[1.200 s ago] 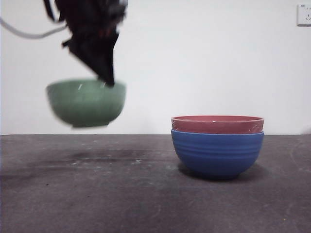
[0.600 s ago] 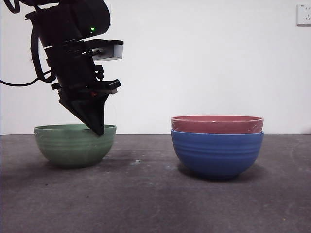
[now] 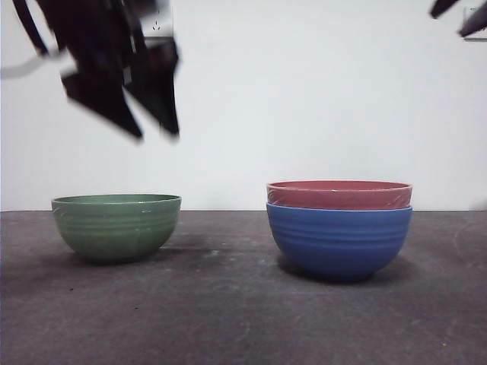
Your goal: Pick up the green bowl on the top,put the green bowl on the left,pick up the red bowl in the middle,put the red bowl on the right
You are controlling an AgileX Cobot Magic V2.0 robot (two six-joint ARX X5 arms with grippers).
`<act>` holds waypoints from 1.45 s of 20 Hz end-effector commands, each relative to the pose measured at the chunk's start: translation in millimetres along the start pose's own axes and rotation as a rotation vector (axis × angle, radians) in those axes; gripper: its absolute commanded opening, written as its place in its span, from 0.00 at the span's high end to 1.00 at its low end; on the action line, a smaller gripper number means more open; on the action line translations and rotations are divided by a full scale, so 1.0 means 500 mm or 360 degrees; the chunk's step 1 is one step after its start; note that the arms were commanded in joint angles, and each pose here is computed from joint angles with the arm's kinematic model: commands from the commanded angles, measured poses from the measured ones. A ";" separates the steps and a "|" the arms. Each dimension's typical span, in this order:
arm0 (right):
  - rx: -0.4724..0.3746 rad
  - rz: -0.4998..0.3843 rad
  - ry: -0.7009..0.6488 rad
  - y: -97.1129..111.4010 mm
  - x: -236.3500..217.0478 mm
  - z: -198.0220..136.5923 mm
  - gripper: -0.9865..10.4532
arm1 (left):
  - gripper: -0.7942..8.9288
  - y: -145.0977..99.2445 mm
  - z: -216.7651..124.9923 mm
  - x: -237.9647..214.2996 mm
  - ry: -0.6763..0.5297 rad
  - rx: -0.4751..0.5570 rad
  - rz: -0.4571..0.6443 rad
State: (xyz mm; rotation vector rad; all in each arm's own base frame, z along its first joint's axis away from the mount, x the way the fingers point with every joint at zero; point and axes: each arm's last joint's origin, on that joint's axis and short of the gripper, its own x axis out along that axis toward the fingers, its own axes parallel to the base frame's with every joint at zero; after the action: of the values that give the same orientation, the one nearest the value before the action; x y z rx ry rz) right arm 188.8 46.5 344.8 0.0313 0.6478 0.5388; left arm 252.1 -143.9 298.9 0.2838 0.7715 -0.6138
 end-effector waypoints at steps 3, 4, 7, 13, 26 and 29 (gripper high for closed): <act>-0.0252 0.0220 0.0267 0.054 0.070 0.048 0.72 | 0.56 0.010 -0.020 -0.155 -0.0221 -0.0121 0.0020; -0.0300 0.0274 0.0339 0.072 0.092 0.053 0.72 | 0.56 0.015 -0.033 -0.185 -0.0226 -0.0147 0.0049; -0.0451 0.0251 0.0552 0.116 0.163 0.048 0.72 | 0.56 0.029 -0.076 -0.264 -0.0246 -0.0242 0.0161; -0.0572 0.0200 0.0872 0.153 0.278 -0.001 0.72 | 0.56 0.029 -0.139 -0.367 -0.0366 -0.0367 0.0371; -0.0559 0.0216 0.1166 0.148 0.387 -0.061 0.78 | 0.56 0.022 -0.154 -0.376 -0.0319 -0.0379 0.0370; -0.0576 0.0223 0.1166 0.155 0.389 -0.063 0.87 | 0.56 0.022 -0.154 -0.376 -0.0319 -0.0379 0.0371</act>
State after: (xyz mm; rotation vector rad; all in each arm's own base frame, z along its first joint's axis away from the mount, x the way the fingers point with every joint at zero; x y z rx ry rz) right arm 264.2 200.3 226.9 -0.4709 1.2538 0.7922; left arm 111.3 -23.2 382.3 0.0925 0.6045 -0.3218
